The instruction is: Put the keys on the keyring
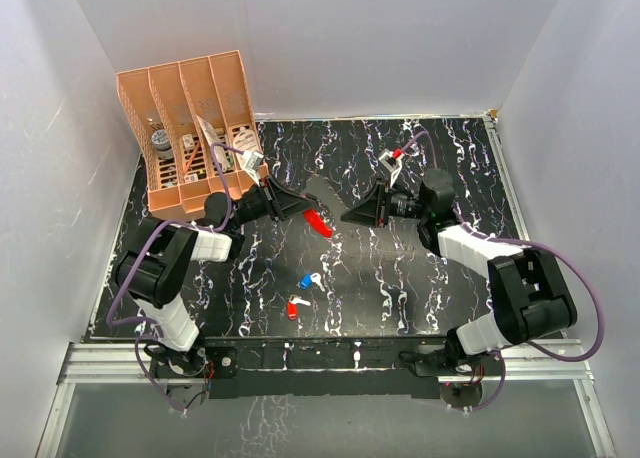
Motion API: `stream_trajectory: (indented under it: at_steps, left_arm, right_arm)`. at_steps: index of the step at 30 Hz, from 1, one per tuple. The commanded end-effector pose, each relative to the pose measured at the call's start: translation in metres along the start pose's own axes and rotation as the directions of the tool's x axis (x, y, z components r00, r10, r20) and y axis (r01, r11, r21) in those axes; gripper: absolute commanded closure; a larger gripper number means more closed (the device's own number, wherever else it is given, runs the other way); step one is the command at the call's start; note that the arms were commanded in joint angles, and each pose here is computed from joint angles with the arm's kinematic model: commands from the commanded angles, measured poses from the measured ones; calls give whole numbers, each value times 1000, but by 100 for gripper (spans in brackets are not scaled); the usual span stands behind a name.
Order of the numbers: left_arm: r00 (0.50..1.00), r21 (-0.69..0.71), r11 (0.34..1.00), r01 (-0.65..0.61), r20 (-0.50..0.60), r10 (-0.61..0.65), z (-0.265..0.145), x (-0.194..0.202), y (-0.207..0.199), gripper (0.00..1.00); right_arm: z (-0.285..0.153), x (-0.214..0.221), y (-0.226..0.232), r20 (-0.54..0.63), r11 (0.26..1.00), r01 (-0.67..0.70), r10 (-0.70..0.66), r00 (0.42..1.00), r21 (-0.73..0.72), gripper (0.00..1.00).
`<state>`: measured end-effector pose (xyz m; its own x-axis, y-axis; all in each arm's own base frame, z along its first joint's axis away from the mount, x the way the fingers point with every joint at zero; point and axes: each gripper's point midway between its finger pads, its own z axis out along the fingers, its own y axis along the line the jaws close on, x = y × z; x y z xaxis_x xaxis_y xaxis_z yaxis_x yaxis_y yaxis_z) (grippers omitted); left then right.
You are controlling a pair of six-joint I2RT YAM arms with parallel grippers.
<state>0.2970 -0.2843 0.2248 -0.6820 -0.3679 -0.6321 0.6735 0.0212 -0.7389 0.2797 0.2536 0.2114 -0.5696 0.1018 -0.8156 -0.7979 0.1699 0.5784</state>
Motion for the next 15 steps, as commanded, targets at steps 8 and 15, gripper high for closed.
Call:
stream_trajectory:
  at_steps: [8,15]
  left_arm:
    - [983,56,987,-149,120,142,-3,-31,-11,51]
    - [971,-15,990,-139,196,139,-23,-45,-6,43]
  right_arm:
    - [0,-6,16,26,995,63,-61,998,-75,100]
    - [0,-17,0,71,997,71,-74,995,41,100]
